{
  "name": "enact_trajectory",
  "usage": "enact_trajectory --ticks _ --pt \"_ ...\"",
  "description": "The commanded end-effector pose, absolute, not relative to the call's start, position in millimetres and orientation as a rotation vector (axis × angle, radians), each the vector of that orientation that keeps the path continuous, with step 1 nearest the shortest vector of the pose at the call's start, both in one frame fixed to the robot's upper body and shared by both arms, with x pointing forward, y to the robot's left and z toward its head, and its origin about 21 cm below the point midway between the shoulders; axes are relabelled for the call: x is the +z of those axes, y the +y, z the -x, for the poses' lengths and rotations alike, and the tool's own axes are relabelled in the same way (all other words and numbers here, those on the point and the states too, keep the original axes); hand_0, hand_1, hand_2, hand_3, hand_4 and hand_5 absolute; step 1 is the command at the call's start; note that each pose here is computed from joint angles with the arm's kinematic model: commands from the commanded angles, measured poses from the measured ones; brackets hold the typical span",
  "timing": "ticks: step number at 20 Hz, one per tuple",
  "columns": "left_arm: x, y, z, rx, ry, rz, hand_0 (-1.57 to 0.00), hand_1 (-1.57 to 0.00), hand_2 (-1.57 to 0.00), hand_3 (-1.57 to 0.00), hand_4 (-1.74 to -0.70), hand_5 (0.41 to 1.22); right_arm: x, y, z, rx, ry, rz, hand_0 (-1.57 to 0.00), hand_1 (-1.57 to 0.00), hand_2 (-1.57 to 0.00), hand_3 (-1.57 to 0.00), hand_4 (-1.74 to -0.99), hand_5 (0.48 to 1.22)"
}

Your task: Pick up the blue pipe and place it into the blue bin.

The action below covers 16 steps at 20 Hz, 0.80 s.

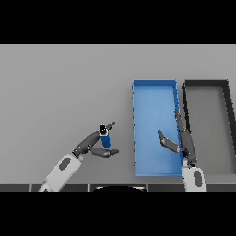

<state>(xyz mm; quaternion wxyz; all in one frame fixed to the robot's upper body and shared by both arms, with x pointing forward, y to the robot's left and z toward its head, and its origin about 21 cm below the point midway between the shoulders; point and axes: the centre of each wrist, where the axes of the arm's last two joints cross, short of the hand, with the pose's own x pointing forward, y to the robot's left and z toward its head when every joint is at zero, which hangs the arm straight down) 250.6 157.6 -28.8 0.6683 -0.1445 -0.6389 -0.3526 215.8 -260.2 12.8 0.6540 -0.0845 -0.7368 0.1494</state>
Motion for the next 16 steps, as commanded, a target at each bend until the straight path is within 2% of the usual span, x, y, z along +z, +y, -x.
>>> enact_trajectory --ticks 1,3,4,5,7,8,10,13,16 --pt "-30 155 -252 -0.790 -1.447 0.332 0.00 0.00 0.00 0.00 -1.11 0.463 14 -260.3 -216 0.330 -1.679 0.186 0.00 0.00 0.00 0.00 -1.207 0.650" --pt "-32 148 -253 -0.722 -1.471 0.382 0.00 -0.04 -0.15 -0.12 -1.19 0.550 13 -258.9 -214 0.339 -1.682 0.179 0.00 0.00 0.00 0.00 -1.213 0.655" --pt "-33 147 -253 -0.694 -1.476 0.400 -0.01 -0.16 -0.31 -0.28 -1.24 0.613 13 -260.6 -214 0.333 -1.686 0.176 0.00 0.00 0.00 0.00 -1.217 0.655" --pt "-34 144 -255 -0.667 -1.473 0.428 -0.12 -0.32 -0.49 -0.53 -1.28 0.735 12 -258.8 -214 0.330 -1.681 0.178 0.00 0.00 0.00 0.00 -1.220 0.656" --pt "-35 140 -252 -0.643 -1.477 0.437 -0.60 -0.75 -0.87 -0.91 -1.44 0.910 11 -257.1 -216 0.324 -1.670 0.181 0.00 0.00 0.00 0.00 -1.219 0.657" --pt "-34 133 -251 -0.651 -1.467 0.452 -0.80 -0.92 -1.01 -1.03 -1.50 0.972 10 -257.4 -215 0.322 -1.675 0.174 0.00 0.00 0.00 0.00 -1.224 0.658" --pt "-32 134 -248 -0.657 -1.481 0.460 -1.07 -1.15 -1.21 -1.19 -1.58 1.062 12 -254.5 -215 0.319 -1.679 0.167 0.00 0.00 0.00 0.00 -1.233 0.660" --pt "-33 129 -245 -0.678 -1.517 0.434 -1.32 -1.36 -1.39 -1.38 -1.51 1.139 13 -260.1 -216 0.313 -1.671 0.159 0.00 0.00 0.00 0.00 -1.222 0.646" --pt "-26 126 -242 -0.661 -1.595 0.457 -1.44 -1.46 -1.48 -1.47 -1.48 1.179 15 -257.8 -222 0.314 -1.656 0.160 0.00 0.00 0.00 0.00 -1.217 0.631"
